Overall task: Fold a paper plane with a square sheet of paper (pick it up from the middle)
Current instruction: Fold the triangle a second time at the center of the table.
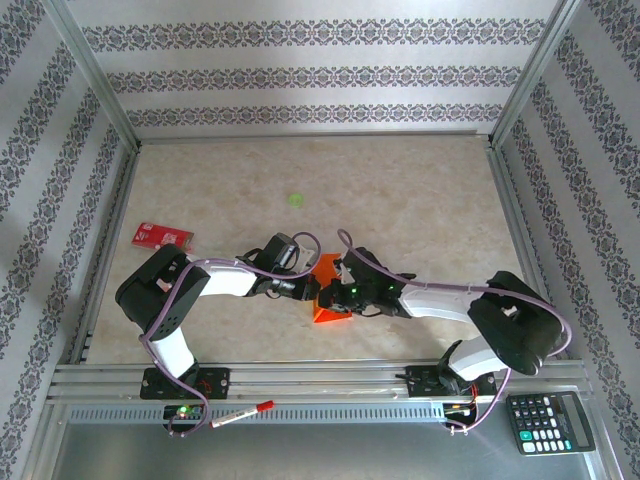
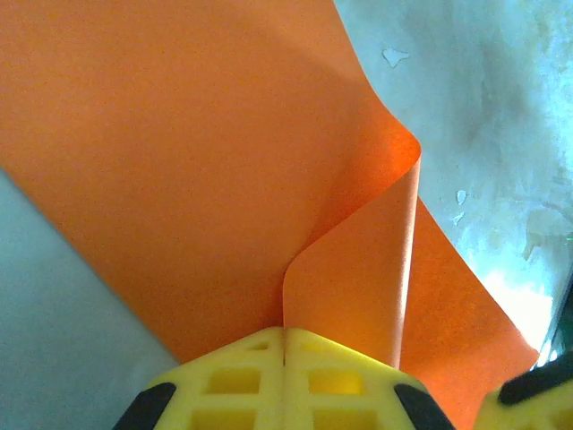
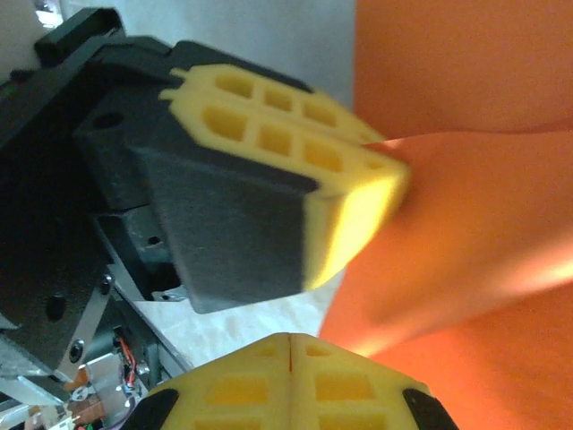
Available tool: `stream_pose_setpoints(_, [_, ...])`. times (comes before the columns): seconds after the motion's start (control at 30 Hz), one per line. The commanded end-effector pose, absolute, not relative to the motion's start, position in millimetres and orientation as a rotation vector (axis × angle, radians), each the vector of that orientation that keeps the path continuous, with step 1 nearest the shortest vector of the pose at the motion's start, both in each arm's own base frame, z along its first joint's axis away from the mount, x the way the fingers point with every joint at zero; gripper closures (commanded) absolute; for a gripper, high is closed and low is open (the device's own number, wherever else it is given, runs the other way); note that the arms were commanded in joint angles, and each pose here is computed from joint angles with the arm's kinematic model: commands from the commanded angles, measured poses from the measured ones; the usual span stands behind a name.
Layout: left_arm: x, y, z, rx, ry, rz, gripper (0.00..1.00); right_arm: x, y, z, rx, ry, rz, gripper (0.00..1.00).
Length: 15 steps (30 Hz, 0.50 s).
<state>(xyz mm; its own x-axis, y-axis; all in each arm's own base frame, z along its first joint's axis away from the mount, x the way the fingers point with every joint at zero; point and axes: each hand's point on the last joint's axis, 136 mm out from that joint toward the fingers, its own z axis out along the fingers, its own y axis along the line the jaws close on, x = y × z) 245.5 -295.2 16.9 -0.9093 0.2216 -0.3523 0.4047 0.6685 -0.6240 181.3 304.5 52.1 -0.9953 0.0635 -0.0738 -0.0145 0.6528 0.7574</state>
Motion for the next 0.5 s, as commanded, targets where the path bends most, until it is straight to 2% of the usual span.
stream_pose_setpoints(0.0, [216, -245, -40, 0.403, 2.913, -0.776, 1.0, 186, 313, 50, 0.076, 2.742, 1.29, 1.0])
stream_pose_setpoints(0.47, [216, -244, -41, 0.408, 2.915, -0.766, 1.0, 173, 313, 25, 0.07, 2.823, 1.239, 1.0])
